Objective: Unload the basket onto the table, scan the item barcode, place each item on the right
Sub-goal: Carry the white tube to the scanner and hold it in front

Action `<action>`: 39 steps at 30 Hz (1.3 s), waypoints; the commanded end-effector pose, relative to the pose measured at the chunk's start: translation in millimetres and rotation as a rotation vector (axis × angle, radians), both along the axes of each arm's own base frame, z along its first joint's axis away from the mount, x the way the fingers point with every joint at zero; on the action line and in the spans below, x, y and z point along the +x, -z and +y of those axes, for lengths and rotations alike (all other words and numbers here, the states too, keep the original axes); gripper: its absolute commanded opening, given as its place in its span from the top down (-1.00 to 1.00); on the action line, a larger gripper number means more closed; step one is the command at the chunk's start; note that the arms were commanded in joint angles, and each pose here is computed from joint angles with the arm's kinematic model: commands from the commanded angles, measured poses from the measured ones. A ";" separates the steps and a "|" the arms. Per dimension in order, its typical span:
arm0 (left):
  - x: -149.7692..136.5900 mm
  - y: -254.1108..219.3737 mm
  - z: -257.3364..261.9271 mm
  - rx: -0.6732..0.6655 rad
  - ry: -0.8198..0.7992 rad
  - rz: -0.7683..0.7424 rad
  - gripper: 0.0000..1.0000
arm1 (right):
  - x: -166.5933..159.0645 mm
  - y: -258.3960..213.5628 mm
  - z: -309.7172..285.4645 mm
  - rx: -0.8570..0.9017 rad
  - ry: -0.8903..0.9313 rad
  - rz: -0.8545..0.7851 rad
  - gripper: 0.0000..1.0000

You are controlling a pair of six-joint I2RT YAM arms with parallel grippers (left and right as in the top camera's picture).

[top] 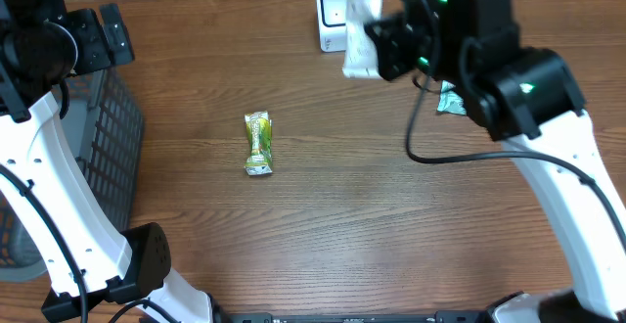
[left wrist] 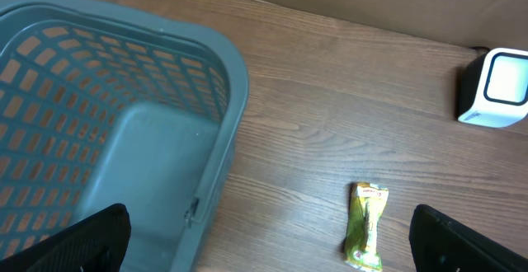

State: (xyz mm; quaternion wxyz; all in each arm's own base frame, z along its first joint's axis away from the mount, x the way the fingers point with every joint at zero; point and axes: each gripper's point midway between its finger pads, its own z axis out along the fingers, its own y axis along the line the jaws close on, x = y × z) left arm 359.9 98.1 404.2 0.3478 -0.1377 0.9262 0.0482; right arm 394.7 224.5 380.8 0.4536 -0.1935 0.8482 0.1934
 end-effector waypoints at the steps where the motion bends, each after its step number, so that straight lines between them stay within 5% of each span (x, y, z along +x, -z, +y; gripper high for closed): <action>1: 1.7 1.2 -0.1 -0.020 -0.010 -0.002 -0.99 | 46.5 -2.1 -28.7 -0.189 0.263 -0.105 0.93; 11: 1.7 1.2 -0.1 -0.020 -0.010 -0.003 -0.99 | 133.4 75.5 -49.2 -0.541 0.517 -0.180 0.93; 20: 1.7 1.2 -0.1 -0.020 -0.010 -0.002 -0.99 | 179.0 138.5 -40.3 -0.797 0.474 -0.235 0.93; 39: 1.7 1.2 -0.1 -0.020 -0.010 -0.002 -0.99 | 206.4 225.9 -12.6 -0.995 0.329 -0.247 0.93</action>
